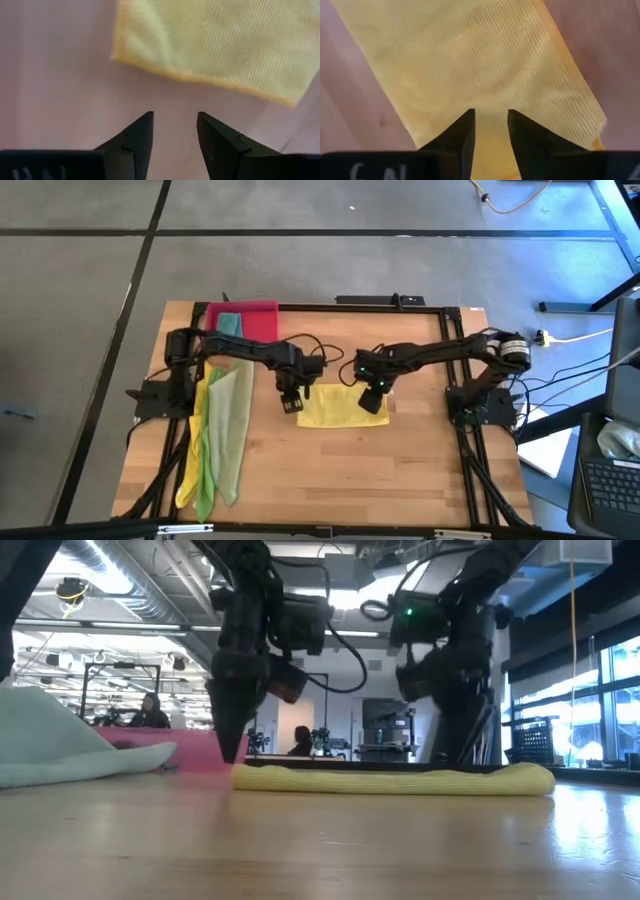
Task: Fold microfiber towels
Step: Fold the right yellow microfiber towel on the table
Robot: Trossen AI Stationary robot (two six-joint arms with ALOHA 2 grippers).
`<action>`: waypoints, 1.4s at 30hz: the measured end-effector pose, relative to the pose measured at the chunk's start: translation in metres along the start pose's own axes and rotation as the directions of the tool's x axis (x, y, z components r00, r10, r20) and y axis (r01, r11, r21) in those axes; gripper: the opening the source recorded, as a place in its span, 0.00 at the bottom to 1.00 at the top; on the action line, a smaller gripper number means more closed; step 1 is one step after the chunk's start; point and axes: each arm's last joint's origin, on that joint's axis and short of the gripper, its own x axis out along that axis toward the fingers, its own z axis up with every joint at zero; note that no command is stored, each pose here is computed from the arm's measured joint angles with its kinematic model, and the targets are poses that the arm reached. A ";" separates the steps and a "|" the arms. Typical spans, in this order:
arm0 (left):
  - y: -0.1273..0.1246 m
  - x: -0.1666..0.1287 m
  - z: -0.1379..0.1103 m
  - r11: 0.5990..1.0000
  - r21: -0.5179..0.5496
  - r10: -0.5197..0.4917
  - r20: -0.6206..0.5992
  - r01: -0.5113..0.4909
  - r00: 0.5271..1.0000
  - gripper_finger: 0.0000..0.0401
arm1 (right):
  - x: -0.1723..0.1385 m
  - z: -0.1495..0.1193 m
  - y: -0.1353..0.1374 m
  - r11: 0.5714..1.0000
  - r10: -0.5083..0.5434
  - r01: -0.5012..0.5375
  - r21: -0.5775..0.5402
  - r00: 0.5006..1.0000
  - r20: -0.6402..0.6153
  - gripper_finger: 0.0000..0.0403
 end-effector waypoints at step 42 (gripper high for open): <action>-0.049 -0.249 -0.176 0.979 0.144 -0.190 0.906 0.146 0.379 0.36 | -0.055 0.079 0.163 0.981 0.082 0.039 -0.188 0.799 0.595 0.49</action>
